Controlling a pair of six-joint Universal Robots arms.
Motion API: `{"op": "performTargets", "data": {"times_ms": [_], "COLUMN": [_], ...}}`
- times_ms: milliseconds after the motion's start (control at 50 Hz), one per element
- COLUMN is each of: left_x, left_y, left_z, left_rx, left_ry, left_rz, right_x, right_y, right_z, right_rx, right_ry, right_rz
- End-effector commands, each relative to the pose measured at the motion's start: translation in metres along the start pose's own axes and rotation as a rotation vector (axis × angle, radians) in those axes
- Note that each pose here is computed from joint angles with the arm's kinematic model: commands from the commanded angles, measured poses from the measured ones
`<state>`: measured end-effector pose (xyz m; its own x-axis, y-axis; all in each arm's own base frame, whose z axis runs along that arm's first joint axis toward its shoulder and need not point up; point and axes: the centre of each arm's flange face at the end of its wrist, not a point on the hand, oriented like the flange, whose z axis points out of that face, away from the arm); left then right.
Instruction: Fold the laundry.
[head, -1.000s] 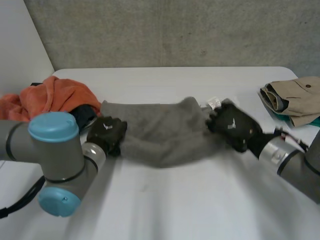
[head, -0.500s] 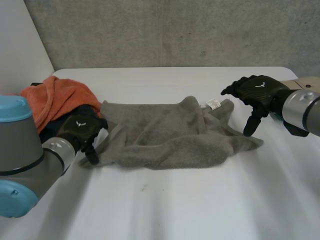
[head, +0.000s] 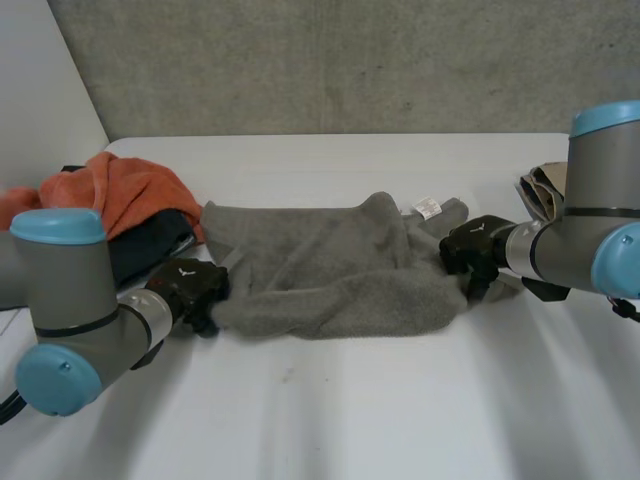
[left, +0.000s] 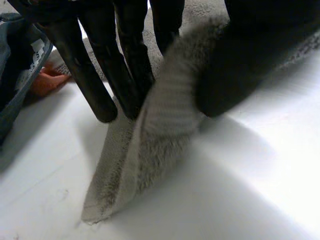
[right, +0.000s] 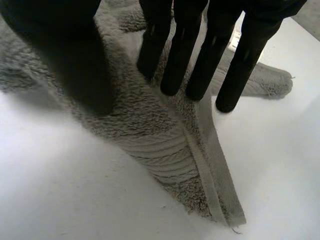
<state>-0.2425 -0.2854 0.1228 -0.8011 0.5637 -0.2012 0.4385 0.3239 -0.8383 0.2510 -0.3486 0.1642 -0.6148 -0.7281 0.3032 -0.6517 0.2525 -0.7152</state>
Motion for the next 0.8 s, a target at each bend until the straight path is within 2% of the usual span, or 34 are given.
{"op": "performTargets", "data": {"times_ms": [20, 100, 180, 200, 280, 400, 500, 580, 720, 800], "left_x": [-0.001, -0.012, -0.029, -0.035, -0.046, -0.050, -0.053, -0.053, -0.039, -0.040], "left_y": [-0.013, -0.047, -0.114, -0.141, -0.190, -0.214, -0.214, -0.203, -0.166, -0.161], "left_z": [0.001, -0.018, -0.070, -0.096, -0.156, -0.186, -0.176, -0.143, -0.064, -0.015], "left_rx": [0.049, 0.142, 0.368, 0.469, 0.663, 0.686, 0.603, 0.510, 0.354, 0.389], "left_ry": [-0.023, -0.095, -0.199, -0.236, -0.308, -0.296, -0.267, -0.230, -0.134, -0.145], "left_rz": [0.077, 0.112, 0.144, 0.153, 0.181, 0.198, 0.204, 0.225, 0.272, 0.321], "right_x": [0.009, 0.029, 0.059, 0.067, 0.079, 0.070, 0.067, 0.059, 0.056, 0.064], "right_y": [-0.010, -0.035, -0.070, -0.083, -0.109, -0.126, -0.121, -0.110, -0.075, -0.066], "right_z": [-0.008, -0.044, -0.101, -0.126, -0.185, -0.230, -0.224, -0.198, -0.122, -0.076], "right_rx": [0.091, 0.173, 0.285, 0.327, 0.410, 0.493, 0.481, 0.424, 0.267, 0.262], "right_ry": [0.078, 0.162, 0.310, 0.374, 0.511, 0.556, 0.520, 0.452, 0.338, 0.357], "right_rz": [-0.006, -0.039, -0.124, -0.174, -0.264, -0.325, -0.323, -0.322, -0.288, -0.258]}}
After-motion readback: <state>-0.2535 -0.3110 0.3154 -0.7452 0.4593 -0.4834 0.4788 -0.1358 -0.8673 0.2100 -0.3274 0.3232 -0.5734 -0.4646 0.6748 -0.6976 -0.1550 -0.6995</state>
